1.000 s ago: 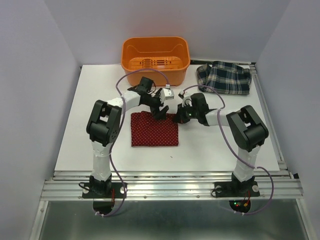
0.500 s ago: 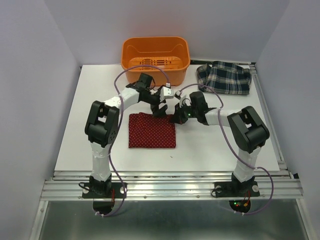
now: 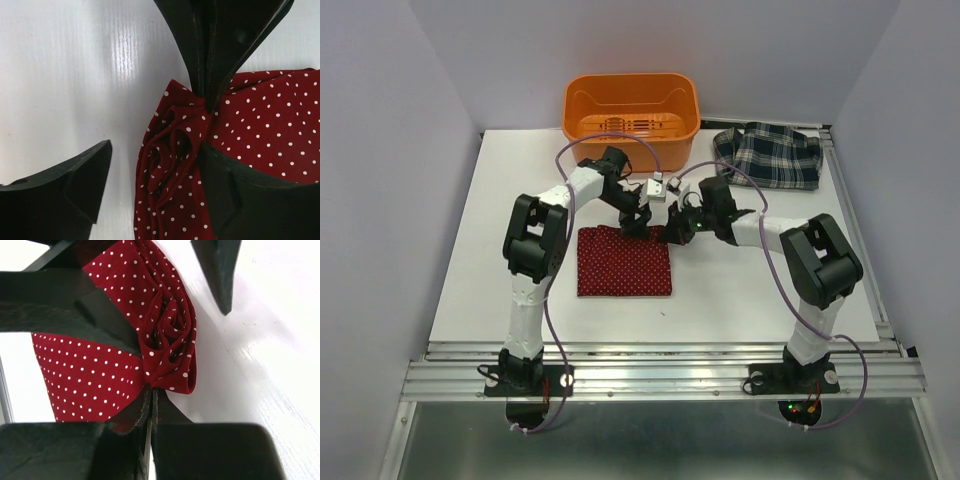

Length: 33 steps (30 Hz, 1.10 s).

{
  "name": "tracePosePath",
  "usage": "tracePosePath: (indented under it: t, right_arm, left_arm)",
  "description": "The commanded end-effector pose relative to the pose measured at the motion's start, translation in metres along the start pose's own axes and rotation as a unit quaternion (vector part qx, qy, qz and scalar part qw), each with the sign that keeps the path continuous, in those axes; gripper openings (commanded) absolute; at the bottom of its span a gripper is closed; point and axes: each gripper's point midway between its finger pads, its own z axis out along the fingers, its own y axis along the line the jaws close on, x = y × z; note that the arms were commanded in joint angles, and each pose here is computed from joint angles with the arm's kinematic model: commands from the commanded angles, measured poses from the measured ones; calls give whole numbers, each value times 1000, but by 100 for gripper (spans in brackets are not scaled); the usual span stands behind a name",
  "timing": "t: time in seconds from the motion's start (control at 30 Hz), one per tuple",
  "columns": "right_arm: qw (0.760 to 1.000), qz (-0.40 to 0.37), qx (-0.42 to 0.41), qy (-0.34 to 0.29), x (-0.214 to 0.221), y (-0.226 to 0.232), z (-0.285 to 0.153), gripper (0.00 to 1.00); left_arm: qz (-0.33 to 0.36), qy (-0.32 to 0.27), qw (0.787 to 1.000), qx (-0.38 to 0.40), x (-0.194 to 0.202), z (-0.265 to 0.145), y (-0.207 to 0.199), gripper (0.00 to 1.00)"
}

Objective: Fold and stack the skirts
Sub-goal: Neatly place the folded skirt to the corner

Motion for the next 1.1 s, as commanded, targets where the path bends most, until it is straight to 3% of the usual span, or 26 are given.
tracePosePath:
  t: [0.0, 0.1, 0.37, 0.5, 0.63, 0.67, 0.73, 0.77, 0.8, 0.87, 0.93, 0.97, 1.07]
  right_arm:
    - [998, -48, -19, -35, -39, 16, -5, 1]
    - [998, -49, -20, -38, -43, 17, -5, 1]
    - [997, -56, -22, -43, -52, 17, -4, 1]
    - [997, -57, -24, -44, -55, 18, -4, 1]
    - [997, -57, -25, -45, -56, 17, -4, 1]
    - [997, -58, -25, -45, -56, 17, -4, 1]
    - [997, -55, -22, -46, -57, 17, -4, 1]
    - [997, -55, -21, -46, -58, 16, -4, 4]
    - [998, -49, -16, -47, -58, 15, -4, 14]
    - [998, -39, -5, -46, -57, 12, -4, 21]
    - [999, -13, 16, -44, -55, 6, -4, 38]
    - [999, -11, 19, -43, -52, 6, -5, 53]
    - [998, 25, 38, -33, -36, 4, -9, 73]
  left_arm:
    - [22, -16, 1000, 11, -20, -12, 0, 69]
    - [27, -23, 999, 19, -22, -12, -5, 58]
    - [28, -25, 999, 36, -23, -11, -7, 57]
    - [23, -26, 998, 45, -23, -9, -9, 63]
    - [22, -25, 998, 47, -23, -9, -9, 46]
    - [21, -25, 998, 49, -21, -8, -10, 46]
    - [19, -25, 998, 53, -22, -8, -11, 33]
    - [18, -24, 998, 54, -21, -8, -11, 20]
    - [20, -25, 998, 56, -21, -8, -11, 14]
    - [21, -27, 998, 55, -21, -8, -11, 1]
    - [19, -30, 998, 51, -21, -11, -13, 0]
    - [22, -33, 998, 47, -22, -11, -11, 0]
    - [25, -40, 998, 41, -23, -16, -12, 0]
